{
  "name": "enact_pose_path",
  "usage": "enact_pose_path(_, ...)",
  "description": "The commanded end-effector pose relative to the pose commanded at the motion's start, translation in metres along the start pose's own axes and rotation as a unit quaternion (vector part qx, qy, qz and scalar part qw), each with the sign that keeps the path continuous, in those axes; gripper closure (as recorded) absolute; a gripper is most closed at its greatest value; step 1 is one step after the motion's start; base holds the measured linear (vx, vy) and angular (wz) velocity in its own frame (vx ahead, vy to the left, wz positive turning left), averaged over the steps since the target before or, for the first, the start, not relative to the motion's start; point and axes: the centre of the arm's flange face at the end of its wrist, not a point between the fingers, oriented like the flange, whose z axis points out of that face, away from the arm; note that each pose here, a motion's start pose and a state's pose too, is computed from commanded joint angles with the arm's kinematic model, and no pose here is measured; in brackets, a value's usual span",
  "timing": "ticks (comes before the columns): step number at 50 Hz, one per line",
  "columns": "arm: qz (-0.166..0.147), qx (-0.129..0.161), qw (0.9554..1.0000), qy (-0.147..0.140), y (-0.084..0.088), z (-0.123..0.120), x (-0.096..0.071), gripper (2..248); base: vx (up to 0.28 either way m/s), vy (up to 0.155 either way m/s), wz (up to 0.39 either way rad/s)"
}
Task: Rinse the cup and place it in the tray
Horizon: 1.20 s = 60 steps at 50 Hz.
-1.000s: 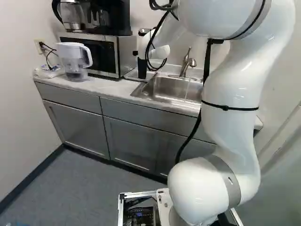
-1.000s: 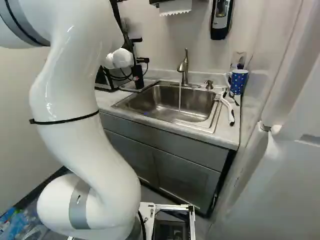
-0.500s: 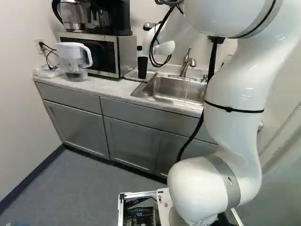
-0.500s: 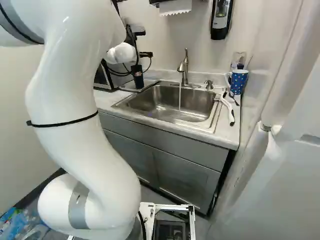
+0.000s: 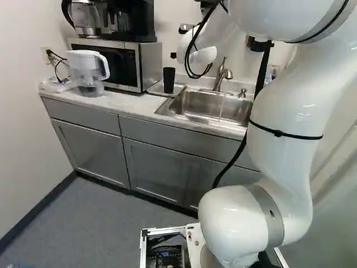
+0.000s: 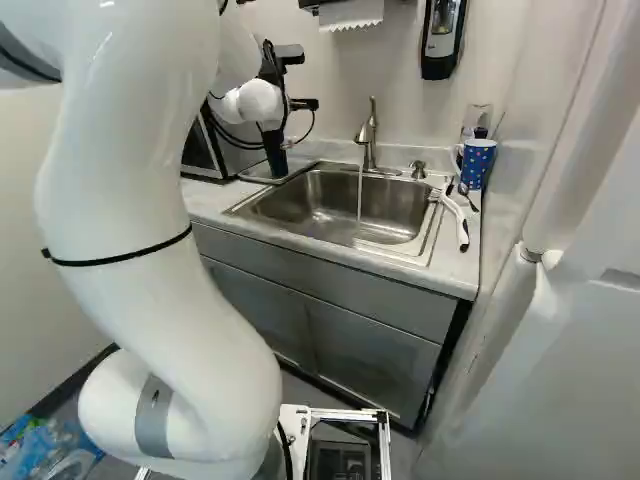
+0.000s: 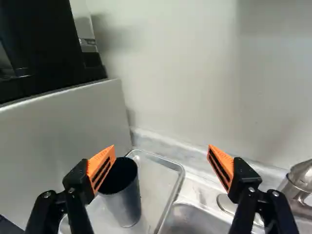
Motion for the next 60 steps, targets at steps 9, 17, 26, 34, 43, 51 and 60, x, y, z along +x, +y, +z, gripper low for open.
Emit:
enact_pose_path(9, 0.002, -0.012, 0.9999, -0.001, 0.014, -0.008, -0.001, 3, 0.0, 0.0, 0.0)
enact_pose_path(17, 0.003, -0.022, 0.9997, -0.001, 0.026, -0.014, -0.001, 3, 0.0, 0.0, 0.0)
enact_pose_path(26, 0.005, -0.034, 0.9994, -0.002, 0.039, -0.021, -0.002, 3, 0.0, 0.0, 0.0)
enact_pose_path(34, 0.006, -0.045, 0.999, -0.002, 0.052, -0.027, -0.002, 3, 0.0, 0.0, 0.0)
enact_pose_path(43, 0.008, -0.057, 0.9983, -0.003, 0.065, -0.034, -0.003, 3, 0.0, 0.0, 0.0)
enact_pose_path(51, 0.01, -0.068, 0.9976, -0.003, 0.077, -0.039, -0.004, 3, 0.0, 0.0, 0.0)
enact_pose_path(60, 0.011, -0.08, 0.9968, -0.003, 0.09, -0.044, -0.004, 3, 0.0, 0.0, 0.0)
